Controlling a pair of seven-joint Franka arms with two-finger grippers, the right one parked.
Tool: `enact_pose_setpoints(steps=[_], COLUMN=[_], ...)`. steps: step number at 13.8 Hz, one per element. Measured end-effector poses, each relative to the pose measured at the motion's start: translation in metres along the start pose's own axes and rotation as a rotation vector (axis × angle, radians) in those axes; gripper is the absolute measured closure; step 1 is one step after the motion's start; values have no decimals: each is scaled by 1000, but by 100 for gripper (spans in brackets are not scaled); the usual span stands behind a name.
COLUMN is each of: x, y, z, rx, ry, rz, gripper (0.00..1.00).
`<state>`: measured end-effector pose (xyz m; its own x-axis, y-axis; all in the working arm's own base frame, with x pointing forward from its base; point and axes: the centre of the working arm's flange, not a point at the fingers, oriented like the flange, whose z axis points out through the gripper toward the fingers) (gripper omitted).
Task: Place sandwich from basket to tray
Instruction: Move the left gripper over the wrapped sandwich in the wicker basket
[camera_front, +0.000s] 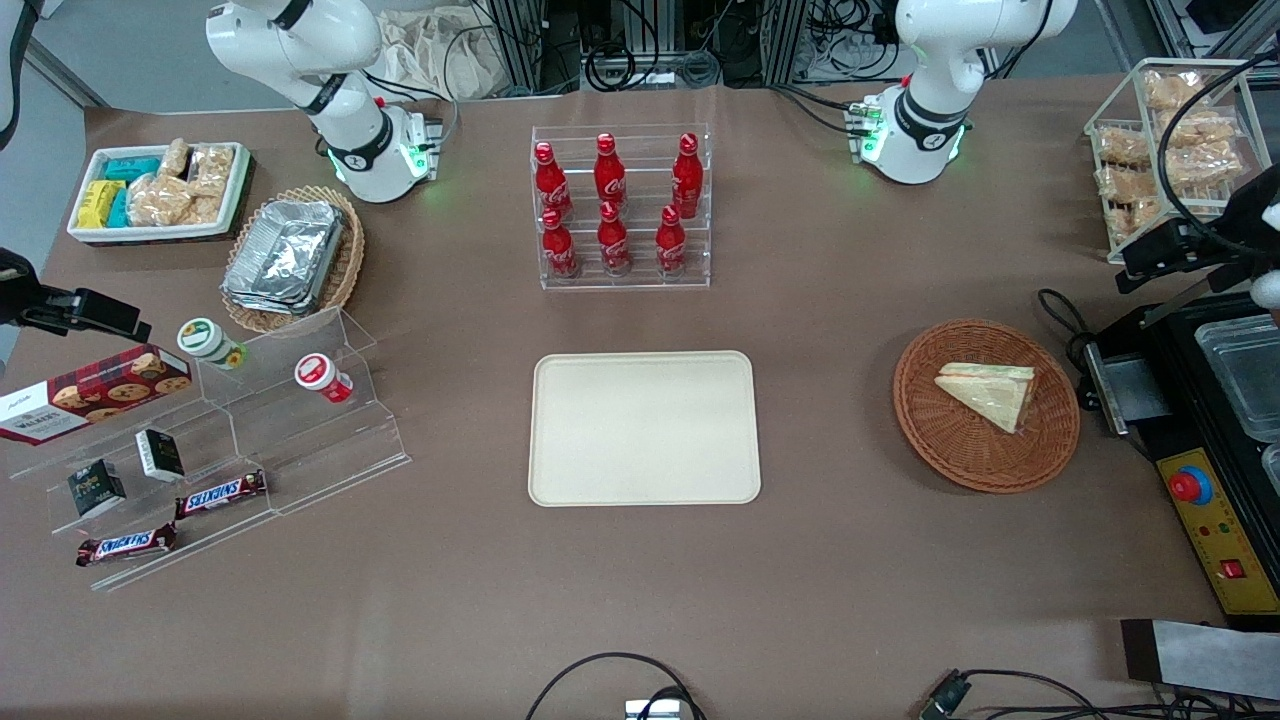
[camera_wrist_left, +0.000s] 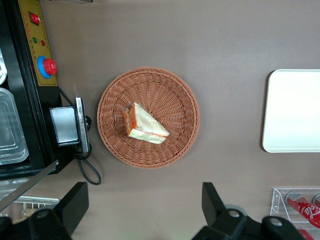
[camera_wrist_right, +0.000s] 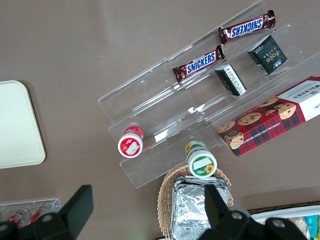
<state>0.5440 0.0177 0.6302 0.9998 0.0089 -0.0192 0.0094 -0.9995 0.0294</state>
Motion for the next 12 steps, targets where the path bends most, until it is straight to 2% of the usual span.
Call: enact_pose_setpoints(steps=[8,10,12], x=[2,5,12], y=[14,13,10], z=[2,9,25], rx=[1,2,4], ry=[-3,-26,-59], rz=[-17,-27,-101], gripper=[0,0,0])
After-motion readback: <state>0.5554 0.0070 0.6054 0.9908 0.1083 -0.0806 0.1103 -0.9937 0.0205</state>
